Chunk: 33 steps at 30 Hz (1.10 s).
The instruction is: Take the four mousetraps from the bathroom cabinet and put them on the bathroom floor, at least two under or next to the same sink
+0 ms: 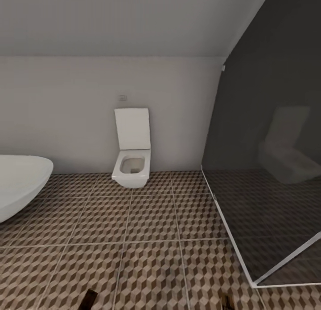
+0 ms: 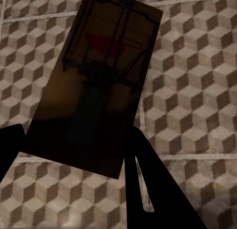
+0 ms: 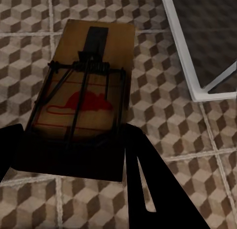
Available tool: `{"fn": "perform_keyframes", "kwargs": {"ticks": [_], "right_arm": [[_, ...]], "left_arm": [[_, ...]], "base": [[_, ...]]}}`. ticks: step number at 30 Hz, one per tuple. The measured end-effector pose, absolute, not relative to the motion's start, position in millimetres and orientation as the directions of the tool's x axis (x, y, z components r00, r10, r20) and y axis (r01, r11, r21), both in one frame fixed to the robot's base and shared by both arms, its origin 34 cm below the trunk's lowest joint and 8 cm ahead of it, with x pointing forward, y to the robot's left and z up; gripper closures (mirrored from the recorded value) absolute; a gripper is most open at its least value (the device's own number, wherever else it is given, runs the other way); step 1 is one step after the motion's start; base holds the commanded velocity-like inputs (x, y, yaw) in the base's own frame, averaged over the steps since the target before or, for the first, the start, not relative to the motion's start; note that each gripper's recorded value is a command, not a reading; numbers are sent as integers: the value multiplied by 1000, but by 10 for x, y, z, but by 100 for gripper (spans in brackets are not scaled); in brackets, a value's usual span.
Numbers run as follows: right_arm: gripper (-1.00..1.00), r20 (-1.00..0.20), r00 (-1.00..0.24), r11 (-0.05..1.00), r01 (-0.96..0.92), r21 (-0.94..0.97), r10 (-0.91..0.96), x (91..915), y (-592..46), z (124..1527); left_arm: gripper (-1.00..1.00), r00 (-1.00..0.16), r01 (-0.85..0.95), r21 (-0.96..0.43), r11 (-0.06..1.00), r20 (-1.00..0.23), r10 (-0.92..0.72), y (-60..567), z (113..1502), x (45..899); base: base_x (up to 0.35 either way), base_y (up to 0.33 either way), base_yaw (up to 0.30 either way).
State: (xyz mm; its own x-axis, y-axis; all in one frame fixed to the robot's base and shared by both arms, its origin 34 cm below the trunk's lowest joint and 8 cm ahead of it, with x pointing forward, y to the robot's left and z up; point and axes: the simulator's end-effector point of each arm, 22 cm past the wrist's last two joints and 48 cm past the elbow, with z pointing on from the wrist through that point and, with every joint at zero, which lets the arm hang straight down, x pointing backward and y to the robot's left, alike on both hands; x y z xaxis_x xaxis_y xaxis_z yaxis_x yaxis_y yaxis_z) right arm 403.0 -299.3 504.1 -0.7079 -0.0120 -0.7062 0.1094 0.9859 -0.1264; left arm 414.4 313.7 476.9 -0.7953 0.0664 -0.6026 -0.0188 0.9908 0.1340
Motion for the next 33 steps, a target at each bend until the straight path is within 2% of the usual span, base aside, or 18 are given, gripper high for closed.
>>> {"fn": "perform_keyframes", "kwargs": {"ticks": [33], "right_arm": [[100, -725, -689, 986, 113, -123, -12, 4116, -2992, 5114]], "left_arm": [[100, -779, -22, 133, 991, -624, 66, 3137, 4843, 4236]], "base": [[0, 0, 261]]}}
